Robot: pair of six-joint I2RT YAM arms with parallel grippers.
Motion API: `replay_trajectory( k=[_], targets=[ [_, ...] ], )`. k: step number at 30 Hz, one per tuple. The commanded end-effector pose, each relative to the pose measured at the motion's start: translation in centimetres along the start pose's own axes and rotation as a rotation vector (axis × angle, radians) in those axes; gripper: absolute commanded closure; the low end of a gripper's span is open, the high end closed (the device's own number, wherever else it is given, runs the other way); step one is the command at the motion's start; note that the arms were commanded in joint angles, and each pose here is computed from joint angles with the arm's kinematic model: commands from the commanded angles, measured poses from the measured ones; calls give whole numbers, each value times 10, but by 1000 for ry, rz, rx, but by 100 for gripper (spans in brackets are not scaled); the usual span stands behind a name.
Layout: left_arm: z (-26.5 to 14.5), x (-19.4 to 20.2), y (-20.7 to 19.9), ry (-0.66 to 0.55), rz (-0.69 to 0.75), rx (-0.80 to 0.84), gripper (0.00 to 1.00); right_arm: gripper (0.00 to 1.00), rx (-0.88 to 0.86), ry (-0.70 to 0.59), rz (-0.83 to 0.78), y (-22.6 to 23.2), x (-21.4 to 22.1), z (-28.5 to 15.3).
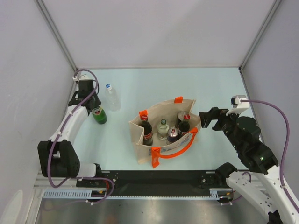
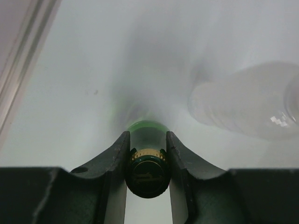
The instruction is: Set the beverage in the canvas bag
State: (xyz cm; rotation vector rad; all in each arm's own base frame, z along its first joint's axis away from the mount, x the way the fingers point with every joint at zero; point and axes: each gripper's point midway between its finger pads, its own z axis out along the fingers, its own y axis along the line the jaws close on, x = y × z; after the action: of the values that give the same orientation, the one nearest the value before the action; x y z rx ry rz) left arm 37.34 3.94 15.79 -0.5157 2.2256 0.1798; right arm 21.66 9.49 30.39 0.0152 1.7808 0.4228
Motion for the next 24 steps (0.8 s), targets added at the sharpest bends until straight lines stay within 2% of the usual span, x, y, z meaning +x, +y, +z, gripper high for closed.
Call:
replay_trajectory(
  k=[1, 7, 15, 24],
  targets=[
    [-40, -12, -22, -74, -11, 92, 100, 0, -22, -15, 20, 5, -4, -1],
    [-74, -7, -24, -104, 6, 161, 100, 0, -27, -5, 24, 6, -2, 0],
    [-102, 8, -20, -109, 70, 213, 100, 0, -14, 35, 11, 4, 7, 4],
    [-126, -10, -36, -156, 128, 271, 100, 0, -3, 45, 10, 5, 2, 7]
  ],
)
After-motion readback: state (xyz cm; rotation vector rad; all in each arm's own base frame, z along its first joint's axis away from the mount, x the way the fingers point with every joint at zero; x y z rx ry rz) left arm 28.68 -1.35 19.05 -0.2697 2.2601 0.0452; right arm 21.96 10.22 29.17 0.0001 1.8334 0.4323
